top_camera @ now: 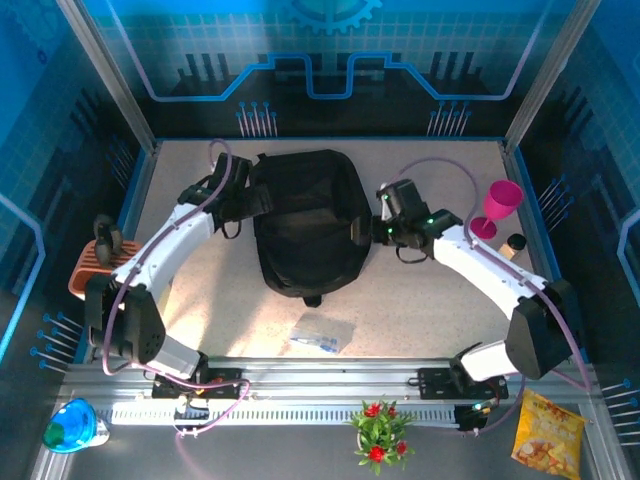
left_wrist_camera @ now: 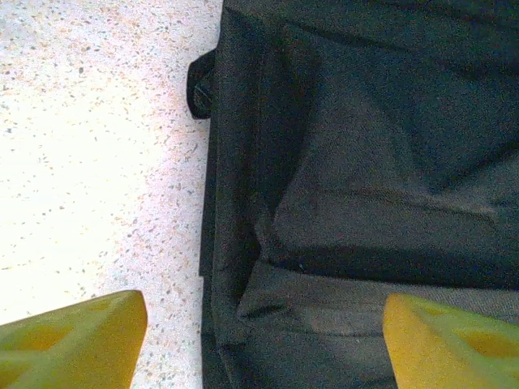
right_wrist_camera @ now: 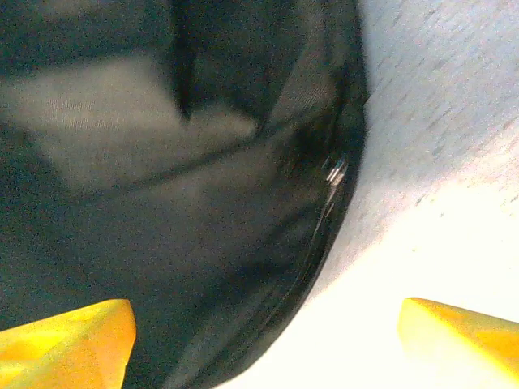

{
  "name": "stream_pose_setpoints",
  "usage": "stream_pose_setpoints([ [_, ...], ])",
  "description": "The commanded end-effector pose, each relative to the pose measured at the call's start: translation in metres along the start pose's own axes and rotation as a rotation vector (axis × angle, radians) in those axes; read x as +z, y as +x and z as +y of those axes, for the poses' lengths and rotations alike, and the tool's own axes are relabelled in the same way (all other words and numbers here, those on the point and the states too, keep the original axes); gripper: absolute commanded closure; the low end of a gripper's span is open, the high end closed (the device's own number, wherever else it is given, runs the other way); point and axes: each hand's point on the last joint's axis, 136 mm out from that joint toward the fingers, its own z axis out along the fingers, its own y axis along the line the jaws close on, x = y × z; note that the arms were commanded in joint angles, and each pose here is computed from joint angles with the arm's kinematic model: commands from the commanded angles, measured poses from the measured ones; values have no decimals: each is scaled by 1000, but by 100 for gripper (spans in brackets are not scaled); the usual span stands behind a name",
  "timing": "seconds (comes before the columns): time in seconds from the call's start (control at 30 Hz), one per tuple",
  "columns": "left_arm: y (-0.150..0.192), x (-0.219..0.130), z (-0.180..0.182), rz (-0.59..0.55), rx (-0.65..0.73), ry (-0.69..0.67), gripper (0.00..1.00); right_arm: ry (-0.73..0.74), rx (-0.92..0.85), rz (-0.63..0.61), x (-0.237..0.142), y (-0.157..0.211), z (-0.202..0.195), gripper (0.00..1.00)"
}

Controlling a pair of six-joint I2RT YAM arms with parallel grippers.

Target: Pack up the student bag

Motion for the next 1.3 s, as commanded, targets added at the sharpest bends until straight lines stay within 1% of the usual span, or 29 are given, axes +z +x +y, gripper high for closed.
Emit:
stream_pose_setpoints([
  [0.0,7,-8,8,-7,-33,18,14,52,-109,120,-1,53,3,13],
  [0.2,16,-17,15,-28,-32,40,6,11,-256,243,9,120,43,12],
  [0.4,23,-17,23,-25,-23,32,3,7,-431,354,22,175,81,11],
  [0.5,25,-17,25,-22,-20,30,3,19,-483,398,28,193,92,11],
  [0.7,29,-17,29,-19,-19,27,2,17,-507,445,32,210,99,11],
  [0.83,30,-16,30,-16,-19,24,1,56,-512,480,35,217,91,11],
  [0.97,30,-14,32,-16,-22,20,1,126,-516,492,34,219,74,12],
  [1.13,31,-11,32,-11,-24,21,1,247,-478,467,25,214,36,12],
  [1.27,31,-7,30,-5,-27,25,1,296,-359,456,24,215,-4,12],
])
